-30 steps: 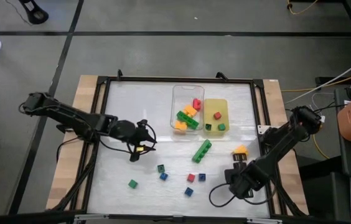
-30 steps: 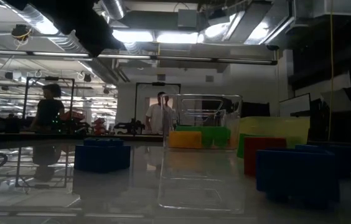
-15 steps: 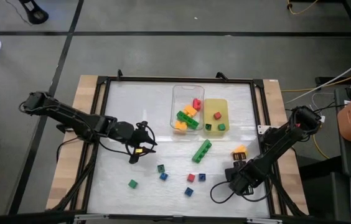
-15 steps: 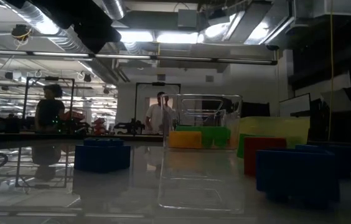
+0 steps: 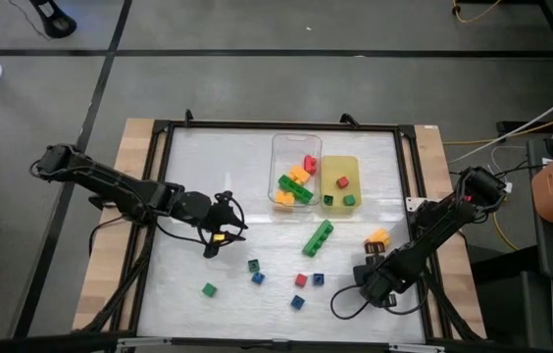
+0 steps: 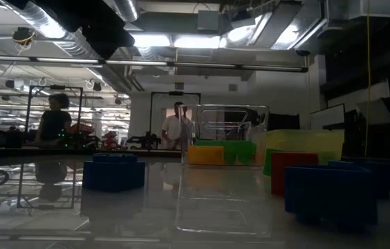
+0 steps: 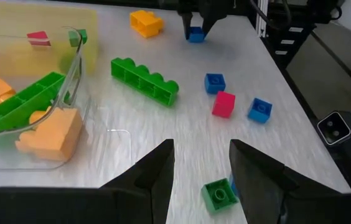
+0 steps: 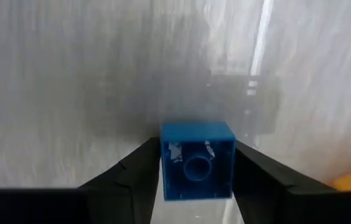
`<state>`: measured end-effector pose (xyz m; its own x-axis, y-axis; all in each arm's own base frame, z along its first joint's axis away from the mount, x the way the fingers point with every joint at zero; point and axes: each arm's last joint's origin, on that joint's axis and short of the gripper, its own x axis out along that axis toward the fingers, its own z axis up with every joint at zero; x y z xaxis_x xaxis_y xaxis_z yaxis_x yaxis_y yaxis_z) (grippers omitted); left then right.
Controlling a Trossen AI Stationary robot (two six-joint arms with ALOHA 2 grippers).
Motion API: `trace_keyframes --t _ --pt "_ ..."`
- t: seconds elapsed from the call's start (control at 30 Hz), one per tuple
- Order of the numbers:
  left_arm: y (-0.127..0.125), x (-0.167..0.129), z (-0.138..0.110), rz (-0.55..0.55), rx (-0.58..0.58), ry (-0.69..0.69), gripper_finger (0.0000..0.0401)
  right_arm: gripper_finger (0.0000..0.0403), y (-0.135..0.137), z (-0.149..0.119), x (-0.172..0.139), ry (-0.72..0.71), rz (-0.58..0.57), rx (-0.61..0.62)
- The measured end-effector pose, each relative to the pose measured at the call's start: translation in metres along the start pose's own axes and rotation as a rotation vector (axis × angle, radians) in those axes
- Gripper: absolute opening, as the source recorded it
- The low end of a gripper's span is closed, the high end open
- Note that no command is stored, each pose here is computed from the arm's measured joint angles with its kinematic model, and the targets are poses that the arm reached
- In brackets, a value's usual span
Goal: Sort blocks by size
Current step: Put the small blue game piece into the yellow bin
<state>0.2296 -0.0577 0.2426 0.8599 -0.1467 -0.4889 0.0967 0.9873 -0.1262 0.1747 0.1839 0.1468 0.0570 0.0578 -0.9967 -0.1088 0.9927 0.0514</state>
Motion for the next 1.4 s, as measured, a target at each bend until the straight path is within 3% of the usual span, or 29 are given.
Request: trace_keyframes --t 0.17,0.3,0.4,0.57,0.77,0.97,1.23,1.4 --pt "0.000 0.000 0.000 0.000 0.000 0.000 0.0141 0.0135 -0.001 0.002 0.000 -0.030 -0.013 0.039" --pt "0.000 -0.001 0.000 -0.001 0.000 -0.003 0.0141 0.0133 -0.007 0.016 -0.003 -0.102 -0.020 0.082" --pt "0.000 -0.001 0.000 -0.001 0.000 -0.002 0.0141 0.0134 -0.014 0.035 -0.015 -0.201 -0.078 0.081" --pt "0.000 -0.001 0.000 -0.002 -0.060 0.001 0.0141 0.0152 -0.037 0.064 -0.042 -0.263 -0.243 -0.020" --pt "0.001 -0.001 -0.004 0.006 -0.108 0.044 0.0141 0.0139 -0.080 0.086 -0.073 -0.184 -0.437 -0.101" --pt "-0.003 -0.002 -0.013 0.006 -0.098 0.129 0.0141 0.0148 -0.125 0.091 -0.089 -0.054 -0.553 -0.098" --pt "-0.017 -0.004 -0.020 -0.033 -0.095 0.177 0.0141 0.0152 -0.173 0.089 -0.092 0.057 -0.574 -0.070" --pt "-0.024 -0.006 -0.021 -0.061 -0.075 0.184 0.0141 0.0153 -0.197 0.087 -0.093 0.076 -0.573 0.014"
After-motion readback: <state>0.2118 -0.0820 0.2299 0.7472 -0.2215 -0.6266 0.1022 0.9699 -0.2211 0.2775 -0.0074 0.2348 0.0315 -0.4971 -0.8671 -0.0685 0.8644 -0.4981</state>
